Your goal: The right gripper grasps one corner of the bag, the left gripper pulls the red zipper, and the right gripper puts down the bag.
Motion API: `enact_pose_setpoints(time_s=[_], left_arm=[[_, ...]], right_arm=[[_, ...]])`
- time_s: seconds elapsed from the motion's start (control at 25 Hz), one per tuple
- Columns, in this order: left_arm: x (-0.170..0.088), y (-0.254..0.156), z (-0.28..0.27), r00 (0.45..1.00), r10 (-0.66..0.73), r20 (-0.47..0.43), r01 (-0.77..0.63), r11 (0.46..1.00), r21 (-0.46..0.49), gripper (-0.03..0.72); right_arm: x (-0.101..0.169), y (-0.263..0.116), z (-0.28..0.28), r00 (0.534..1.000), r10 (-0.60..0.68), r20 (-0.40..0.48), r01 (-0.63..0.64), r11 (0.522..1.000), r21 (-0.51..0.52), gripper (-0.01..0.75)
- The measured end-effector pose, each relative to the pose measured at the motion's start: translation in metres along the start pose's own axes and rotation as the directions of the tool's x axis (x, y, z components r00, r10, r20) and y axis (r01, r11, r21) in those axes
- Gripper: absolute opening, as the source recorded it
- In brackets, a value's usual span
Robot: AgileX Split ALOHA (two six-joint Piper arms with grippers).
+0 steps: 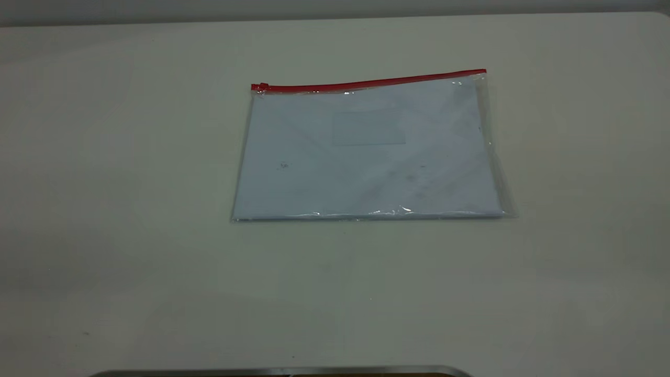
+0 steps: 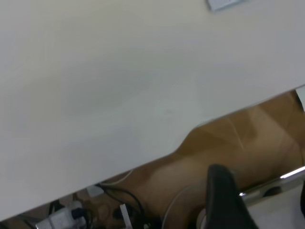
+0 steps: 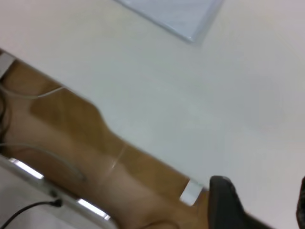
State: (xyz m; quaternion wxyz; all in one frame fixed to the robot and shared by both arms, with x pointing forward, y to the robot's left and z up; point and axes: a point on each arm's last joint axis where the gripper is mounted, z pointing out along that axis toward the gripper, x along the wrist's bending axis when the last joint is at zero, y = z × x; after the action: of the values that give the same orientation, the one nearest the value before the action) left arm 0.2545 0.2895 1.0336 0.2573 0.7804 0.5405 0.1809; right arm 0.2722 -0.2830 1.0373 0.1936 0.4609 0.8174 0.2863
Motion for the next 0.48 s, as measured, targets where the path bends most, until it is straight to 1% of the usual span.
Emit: enact_pose_setpoints(time_s=[0.16,0.48], left_arm=[[0.0,0.0,-0.0002,1.0,0.0,-0.001,0.0,1.0,-0.004,0.447],[-0.0001,-0.0005,-0.0007,1.0,0.001,-0.002,-0.001,1.0,-0.011,0.446]], right_arm=[[-0.0003,-0.0026,-0.0044,1.0,-0.004,0.005,0.004,0.999,-0.05,0.398],[-0.0002,-0.0033,-0.0054,1.0,-0.003,0.004,0.003,0.998,-0.059,0.398]])
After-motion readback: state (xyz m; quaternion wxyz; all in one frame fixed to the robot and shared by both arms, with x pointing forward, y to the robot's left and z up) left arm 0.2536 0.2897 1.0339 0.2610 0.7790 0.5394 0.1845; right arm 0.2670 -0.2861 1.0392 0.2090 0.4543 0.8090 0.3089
